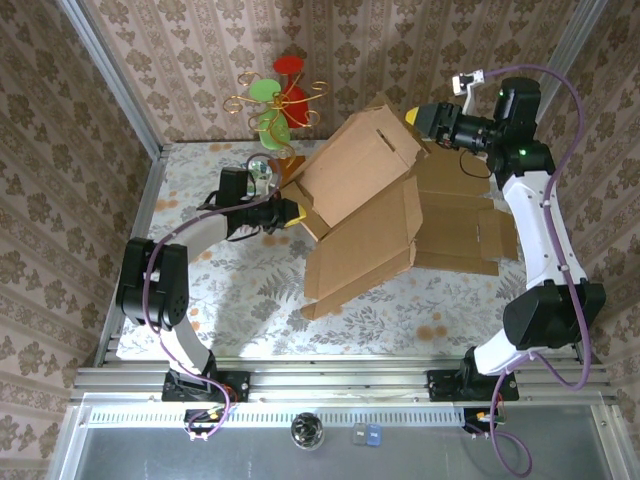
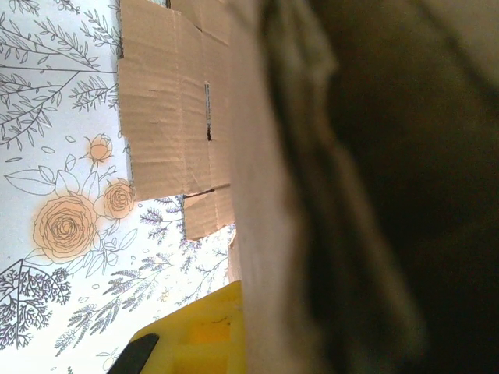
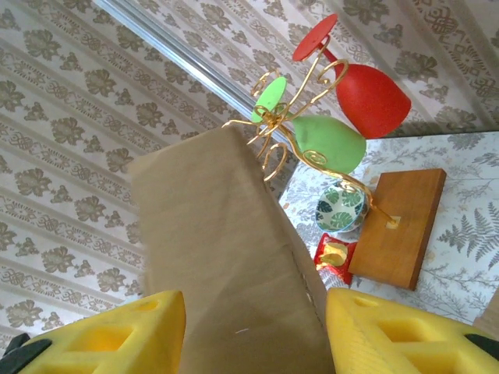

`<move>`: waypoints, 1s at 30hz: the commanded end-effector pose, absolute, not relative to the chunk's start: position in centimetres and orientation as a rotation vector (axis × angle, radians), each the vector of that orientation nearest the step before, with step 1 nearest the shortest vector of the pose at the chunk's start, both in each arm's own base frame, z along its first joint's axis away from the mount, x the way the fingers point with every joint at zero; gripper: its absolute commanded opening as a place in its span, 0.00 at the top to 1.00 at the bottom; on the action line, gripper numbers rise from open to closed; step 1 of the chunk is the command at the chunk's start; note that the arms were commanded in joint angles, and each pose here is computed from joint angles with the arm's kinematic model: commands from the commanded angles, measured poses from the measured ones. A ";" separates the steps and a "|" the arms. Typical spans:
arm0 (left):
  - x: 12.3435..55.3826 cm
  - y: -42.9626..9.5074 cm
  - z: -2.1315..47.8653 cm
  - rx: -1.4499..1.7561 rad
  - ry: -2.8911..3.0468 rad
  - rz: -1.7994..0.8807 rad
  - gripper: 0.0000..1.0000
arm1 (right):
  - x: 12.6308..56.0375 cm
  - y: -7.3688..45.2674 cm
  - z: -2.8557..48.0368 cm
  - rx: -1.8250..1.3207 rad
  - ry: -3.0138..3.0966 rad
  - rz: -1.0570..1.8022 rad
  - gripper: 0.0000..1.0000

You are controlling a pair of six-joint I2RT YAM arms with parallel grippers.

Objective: Fold the paper box

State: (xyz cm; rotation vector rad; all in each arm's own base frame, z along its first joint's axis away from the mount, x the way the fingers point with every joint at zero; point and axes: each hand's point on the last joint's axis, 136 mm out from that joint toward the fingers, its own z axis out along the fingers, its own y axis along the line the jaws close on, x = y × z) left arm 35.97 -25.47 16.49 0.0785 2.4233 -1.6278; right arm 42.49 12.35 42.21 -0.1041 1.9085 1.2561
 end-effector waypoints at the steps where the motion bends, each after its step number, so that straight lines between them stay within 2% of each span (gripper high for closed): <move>1: 35.8 -26.1 17.4 0.154 2.395 -1.670 1.00 | 42.6 12.7 43.3 -0.155 1.878 1.283 0.48; 11: 35.8 -26.2 17.5 0.159 2.396 -1.673 1.00 | 43.1 14.0 42.1 -0.187 1.903 1.331 0.48; 30: 35.8 -26.0 17.0 0.114 2.435 -1.627 1.00 | 40.2 16.7 41.6 -0.291 1.976 1.252 0.49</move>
